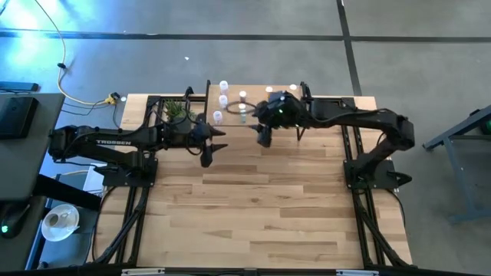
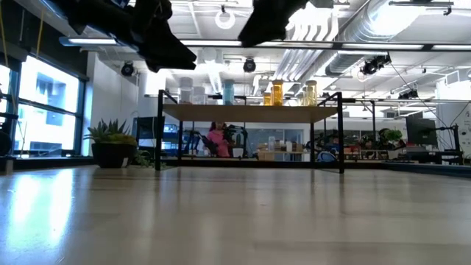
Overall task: Pick and place medicine bottles onto shelf by color
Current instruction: Adjust the transparent pill bottle on the shelf
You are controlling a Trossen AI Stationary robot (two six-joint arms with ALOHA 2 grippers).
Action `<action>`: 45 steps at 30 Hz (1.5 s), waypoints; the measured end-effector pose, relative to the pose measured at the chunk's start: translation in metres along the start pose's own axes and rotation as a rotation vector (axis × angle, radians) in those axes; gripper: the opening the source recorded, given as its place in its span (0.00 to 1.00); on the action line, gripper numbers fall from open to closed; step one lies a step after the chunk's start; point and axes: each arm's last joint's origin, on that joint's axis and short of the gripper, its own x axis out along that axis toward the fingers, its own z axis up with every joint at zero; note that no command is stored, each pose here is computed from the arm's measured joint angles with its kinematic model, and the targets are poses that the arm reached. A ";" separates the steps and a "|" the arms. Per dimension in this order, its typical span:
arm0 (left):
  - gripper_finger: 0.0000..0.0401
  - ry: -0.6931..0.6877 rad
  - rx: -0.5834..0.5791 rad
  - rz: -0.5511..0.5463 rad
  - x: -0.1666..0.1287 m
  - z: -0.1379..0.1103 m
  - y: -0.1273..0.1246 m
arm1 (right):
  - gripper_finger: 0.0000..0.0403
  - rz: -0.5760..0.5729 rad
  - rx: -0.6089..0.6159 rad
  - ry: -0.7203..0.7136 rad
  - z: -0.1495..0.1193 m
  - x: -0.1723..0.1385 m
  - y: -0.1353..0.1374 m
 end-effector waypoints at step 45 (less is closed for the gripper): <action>0.50 -0.175 0.052 0.288 -0.033 -0.052 -0.029 | 0.46 0.223 0.214 -0.510 -0.221 -0.103 0.033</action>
